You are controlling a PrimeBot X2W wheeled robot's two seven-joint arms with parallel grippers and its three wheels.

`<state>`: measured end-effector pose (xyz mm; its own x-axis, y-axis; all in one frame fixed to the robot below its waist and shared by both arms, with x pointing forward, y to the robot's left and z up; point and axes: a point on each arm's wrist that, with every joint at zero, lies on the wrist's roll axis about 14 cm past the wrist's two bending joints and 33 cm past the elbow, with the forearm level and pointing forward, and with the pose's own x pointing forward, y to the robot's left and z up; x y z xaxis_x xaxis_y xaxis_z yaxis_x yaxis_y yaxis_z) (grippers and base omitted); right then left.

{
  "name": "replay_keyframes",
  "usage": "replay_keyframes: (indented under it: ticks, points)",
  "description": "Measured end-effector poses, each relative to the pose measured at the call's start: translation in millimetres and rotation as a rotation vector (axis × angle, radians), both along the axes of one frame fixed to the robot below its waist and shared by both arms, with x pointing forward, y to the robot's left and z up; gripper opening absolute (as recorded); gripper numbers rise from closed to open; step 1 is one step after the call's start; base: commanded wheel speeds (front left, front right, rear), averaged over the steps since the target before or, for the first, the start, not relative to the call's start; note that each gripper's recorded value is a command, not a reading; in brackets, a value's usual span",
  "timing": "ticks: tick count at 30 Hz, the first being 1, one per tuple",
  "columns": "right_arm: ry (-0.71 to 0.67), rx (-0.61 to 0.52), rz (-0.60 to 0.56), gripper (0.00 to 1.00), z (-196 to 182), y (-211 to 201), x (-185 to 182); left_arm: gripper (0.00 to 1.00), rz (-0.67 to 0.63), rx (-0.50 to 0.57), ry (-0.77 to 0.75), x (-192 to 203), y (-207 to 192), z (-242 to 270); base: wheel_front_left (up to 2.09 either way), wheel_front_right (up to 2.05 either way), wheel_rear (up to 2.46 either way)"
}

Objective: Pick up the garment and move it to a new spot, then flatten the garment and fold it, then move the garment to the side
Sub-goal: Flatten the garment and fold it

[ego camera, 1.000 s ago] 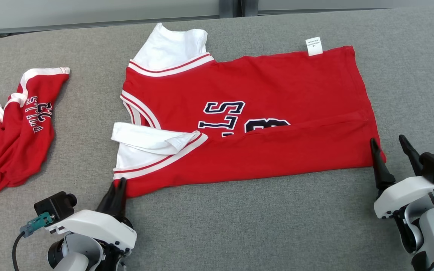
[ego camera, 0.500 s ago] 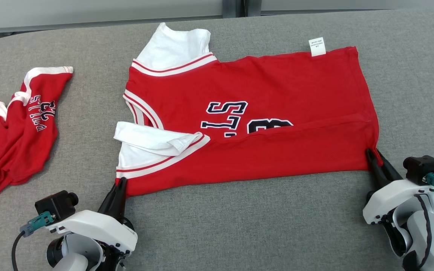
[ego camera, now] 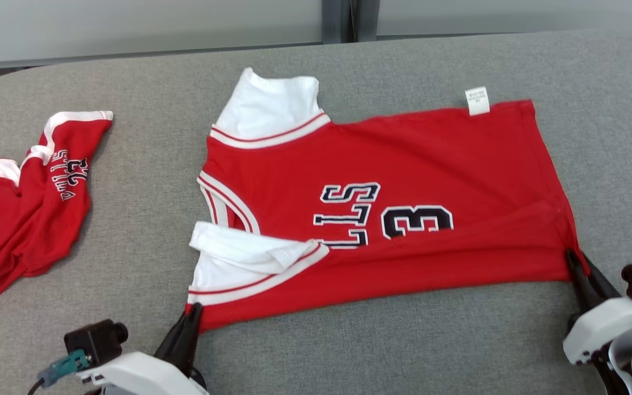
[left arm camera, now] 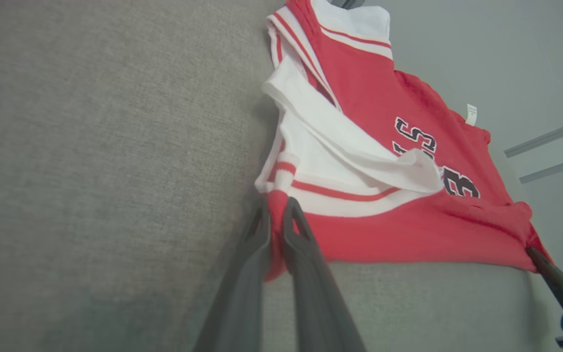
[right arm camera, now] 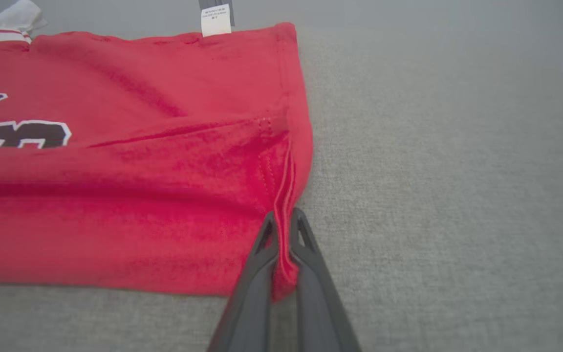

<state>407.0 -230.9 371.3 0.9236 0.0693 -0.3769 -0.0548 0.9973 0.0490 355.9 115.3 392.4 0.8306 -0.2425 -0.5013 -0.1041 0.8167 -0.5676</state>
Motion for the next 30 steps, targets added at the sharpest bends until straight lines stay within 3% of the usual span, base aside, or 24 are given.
replay_keyframes:
  ticks: [7, 15, 16, 17, 18, 19, 20, 21, 30]
  points:
    - [0.065, -0.002, -0.020, 0.00, -11, -12, -37, 0.00, 0.007, 0.006, 0.034, -28, 2, 9, 0.00, 0.00, 0.00]
    - [0.101, 0.011, -0.043, 0.00, -11, -14, -57, 0.00, -0.036, -0.020, 0.180, -57, -6, -9, 0.00, 0.00, 0.00]
    - [0.097, 0.013, -0.047, 0.00, -9, -13, -57, 0.13, -0.041, -0.017, 0.188, -59, -6, -11, 0.00, 0.00, 0.00]
    - [0.094, 0.015, -0.050, 0.11, -8, -12, -56, 0.31, -0.042, -0.014, 0.192, -59, -6, -12, 0.00, 0.00, 0.00]
    - [0.087, 0.012, -0.052, 0.42, -6, -12, -56, 0.40, -0.040, -0.010, 0.191, -59, -5, -13, 0.00, 0.00, 0.00]
    - [0.080, 0.008, -0.058, 0.91, -5, -14, -56, 0.47, -0.038, -0.005, 0.187, -57, -4, -13, 0.00, 0.00, 0.00]
    - [0.072, 0.006, -0.065, 1.00, -3, -15, -56, 0.79, -0.032, -0.001, 0.178, -55, -3, -12, 0.00, 0.00, 0.00]
    - [0.063, 0.004, -0.072, 1.00, 0, -16, -55, 1.00, -0.026, 0.000, 0.163, -51, -3, -10, 0.00, 0.00, 0.00]
    - [-0.092, -0.056, -0.115, 1.00, 39, -28, -44, 1.00, 0.081, 0.037, 0.001, -24, 19, 18, 0.00, 0.00, 0.00]
